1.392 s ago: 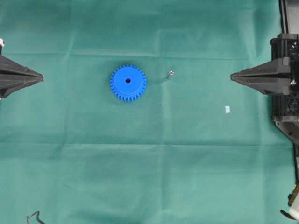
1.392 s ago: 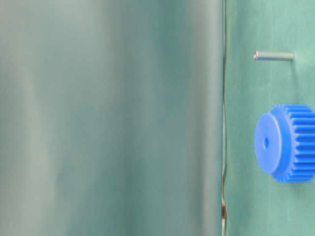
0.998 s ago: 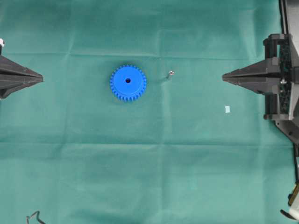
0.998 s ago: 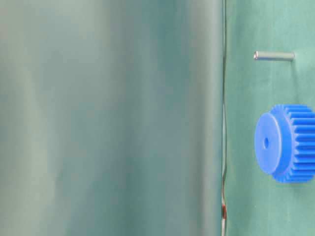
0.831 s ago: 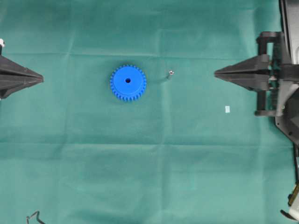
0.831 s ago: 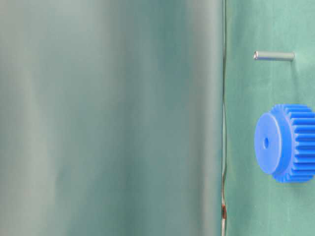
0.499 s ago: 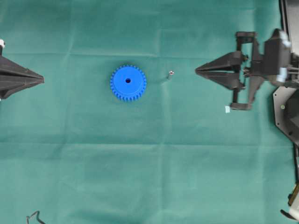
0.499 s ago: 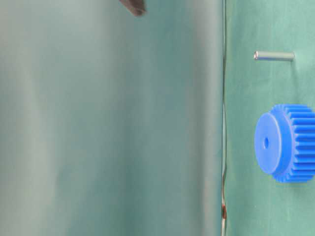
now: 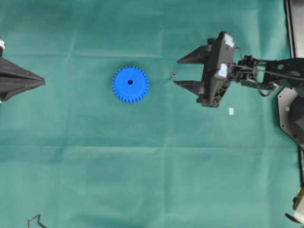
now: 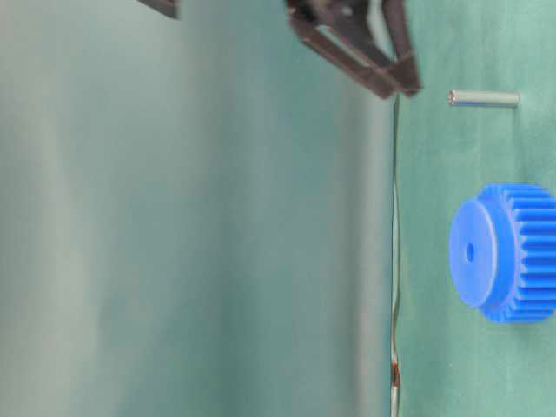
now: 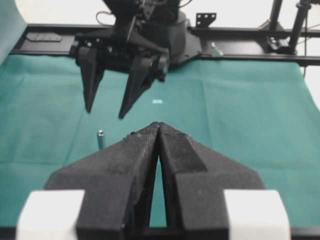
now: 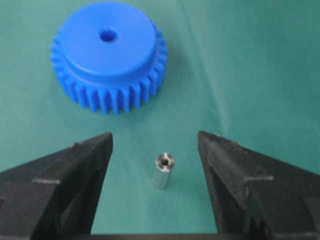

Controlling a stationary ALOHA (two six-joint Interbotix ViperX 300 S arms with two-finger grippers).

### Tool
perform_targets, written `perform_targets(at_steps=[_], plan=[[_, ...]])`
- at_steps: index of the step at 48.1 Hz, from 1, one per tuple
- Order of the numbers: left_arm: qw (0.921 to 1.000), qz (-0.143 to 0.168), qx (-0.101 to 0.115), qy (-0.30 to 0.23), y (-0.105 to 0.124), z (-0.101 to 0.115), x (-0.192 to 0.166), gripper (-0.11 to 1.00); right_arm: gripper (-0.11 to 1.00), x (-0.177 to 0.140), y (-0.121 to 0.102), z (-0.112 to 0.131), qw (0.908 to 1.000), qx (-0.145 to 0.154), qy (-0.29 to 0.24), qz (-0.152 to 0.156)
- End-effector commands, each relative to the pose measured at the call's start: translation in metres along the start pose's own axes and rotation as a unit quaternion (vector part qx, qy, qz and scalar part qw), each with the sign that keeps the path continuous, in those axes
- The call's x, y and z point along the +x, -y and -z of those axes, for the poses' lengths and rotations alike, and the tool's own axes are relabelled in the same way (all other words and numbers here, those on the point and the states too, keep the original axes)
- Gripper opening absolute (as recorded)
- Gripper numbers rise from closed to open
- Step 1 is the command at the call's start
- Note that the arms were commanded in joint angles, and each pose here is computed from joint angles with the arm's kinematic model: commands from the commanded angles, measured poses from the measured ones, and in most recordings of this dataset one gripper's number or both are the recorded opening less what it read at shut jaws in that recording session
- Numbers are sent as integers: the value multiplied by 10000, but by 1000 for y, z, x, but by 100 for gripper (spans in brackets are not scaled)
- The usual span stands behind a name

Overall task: Insert the shaft into the center hole of the gear.
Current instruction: 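Lower the right gripper and close it on the silver shaft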

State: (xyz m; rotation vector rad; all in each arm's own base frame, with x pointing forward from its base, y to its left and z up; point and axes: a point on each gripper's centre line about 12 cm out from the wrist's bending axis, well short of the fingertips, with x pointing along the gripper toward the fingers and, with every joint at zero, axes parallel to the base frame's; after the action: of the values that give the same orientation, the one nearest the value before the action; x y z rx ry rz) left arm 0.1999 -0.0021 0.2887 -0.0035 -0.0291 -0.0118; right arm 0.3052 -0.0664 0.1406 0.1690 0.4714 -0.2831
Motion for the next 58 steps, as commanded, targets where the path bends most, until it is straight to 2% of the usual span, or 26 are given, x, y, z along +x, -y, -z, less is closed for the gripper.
perform_targets(at_steps=[1,21,36,41,50,58], plan=[[9999,18,-1,100,1,-9,3,0,71,8,2,-2,9998,101,134,78],[10000,17,-1,77,1,-8,3,0,70,27,6,18,9994,244,-118,202],[10000,17,-8,46,1,-7,3,0,69,26,6,20,9993,274,-155,204],[10000,18,-1,31,1,-7,3,0,59,26,6,21,9992,274,-209,205],[10000,18,-24,23,1,-7,3,0,17,26,5,22,9991,260,-272,189],[10000,16,-39,15,1,-7,3,0,17,26,6,22,9991,264,-286,195]])
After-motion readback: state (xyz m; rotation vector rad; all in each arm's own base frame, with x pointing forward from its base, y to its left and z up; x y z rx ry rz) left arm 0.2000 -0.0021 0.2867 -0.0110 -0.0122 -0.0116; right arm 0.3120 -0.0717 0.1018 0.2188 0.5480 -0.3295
